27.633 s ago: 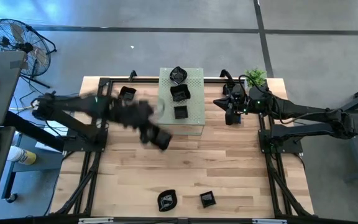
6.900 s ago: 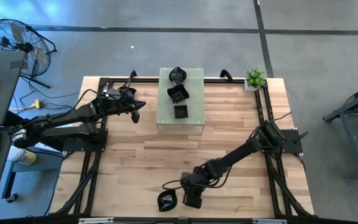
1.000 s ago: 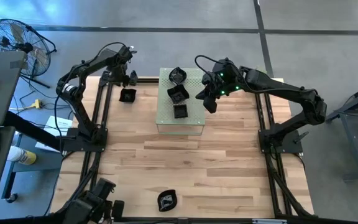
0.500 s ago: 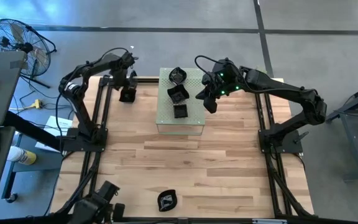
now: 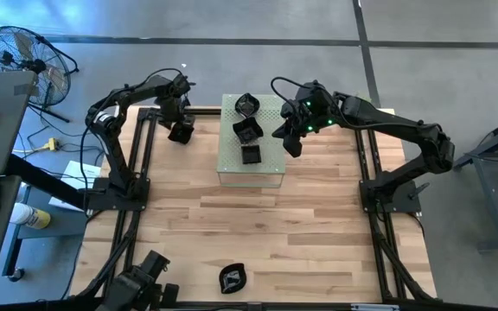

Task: Pick & Place Mini shaped plates
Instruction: Stack the black distorted square plate on top of the black distorted square plate on the shelf

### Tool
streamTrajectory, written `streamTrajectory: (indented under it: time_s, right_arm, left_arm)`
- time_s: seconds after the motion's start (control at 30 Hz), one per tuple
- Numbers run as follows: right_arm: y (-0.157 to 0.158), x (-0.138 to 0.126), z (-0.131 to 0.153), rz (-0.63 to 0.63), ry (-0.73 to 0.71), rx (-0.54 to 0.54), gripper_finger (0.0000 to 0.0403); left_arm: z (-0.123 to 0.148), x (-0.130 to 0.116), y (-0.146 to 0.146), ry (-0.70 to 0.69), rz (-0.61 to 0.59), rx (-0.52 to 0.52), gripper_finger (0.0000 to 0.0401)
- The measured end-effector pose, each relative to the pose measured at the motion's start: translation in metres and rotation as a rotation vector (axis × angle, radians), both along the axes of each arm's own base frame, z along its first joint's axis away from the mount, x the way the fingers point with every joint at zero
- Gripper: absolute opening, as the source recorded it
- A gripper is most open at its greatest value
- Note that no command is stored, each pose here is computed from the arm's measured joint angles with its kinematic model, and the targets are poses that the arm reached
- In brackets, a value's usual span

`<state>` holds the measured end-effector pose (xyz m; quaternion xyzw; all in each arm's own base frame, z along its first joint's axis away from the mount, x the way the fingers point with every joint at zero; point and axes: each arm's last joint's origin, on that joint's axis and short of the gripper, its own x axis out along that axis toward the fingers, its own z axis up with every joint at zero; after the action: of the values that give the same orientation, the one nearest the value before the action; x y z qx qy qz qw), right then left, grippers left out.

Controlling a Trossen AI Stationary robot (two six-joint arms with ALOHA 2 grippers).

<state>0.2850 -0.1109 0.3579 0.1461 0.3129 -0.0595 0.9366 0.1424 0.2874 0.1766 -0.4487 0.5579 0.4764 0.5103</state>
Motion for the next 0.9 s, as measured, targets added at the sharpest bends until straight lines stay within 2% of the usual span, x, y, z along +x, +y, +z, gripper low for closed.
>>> streamTrajectory:
  time_s: [0.27, 0.47, 0.57, 0.73, 0.9]
  right_arm:
    - [0.000, 0.000, 0.000, 0.000, 0.000, 0.000, 0.0004]
    - [0.000, 0.000, 0.000, 0.000, 0.000, 0.000, 0.0004]
    - [0.000, 0.000, 0.000, 0.000, 0.000, 0.000, 0.0006]
    - [0.000, 0.000, 0.000, 0.001, 0.001, 0.002, 0.0002]
    - [0.001, -0.001, -0.002, 0.001, 0.020, 0.011, 0.0005]
  left_arm:
    - [-0.006, 0.000, -0.003, -0.031, -0.018, -0.027, 0.0064]
    - [-0.007, -0.001, -0.005, -0.051, -0.032, -0.046, 0.0010]
    - [-0.004, 0.000, -0.005, -0.076, -0.048, -0.050, 0.0006]
    - [0.018, 0.003, -0.001, -0.104, -0.114, -0.081, 0.0002]
    - [0.059, 0.007, 0.007, -0.114, -0.190, -0.071, 0.0002]
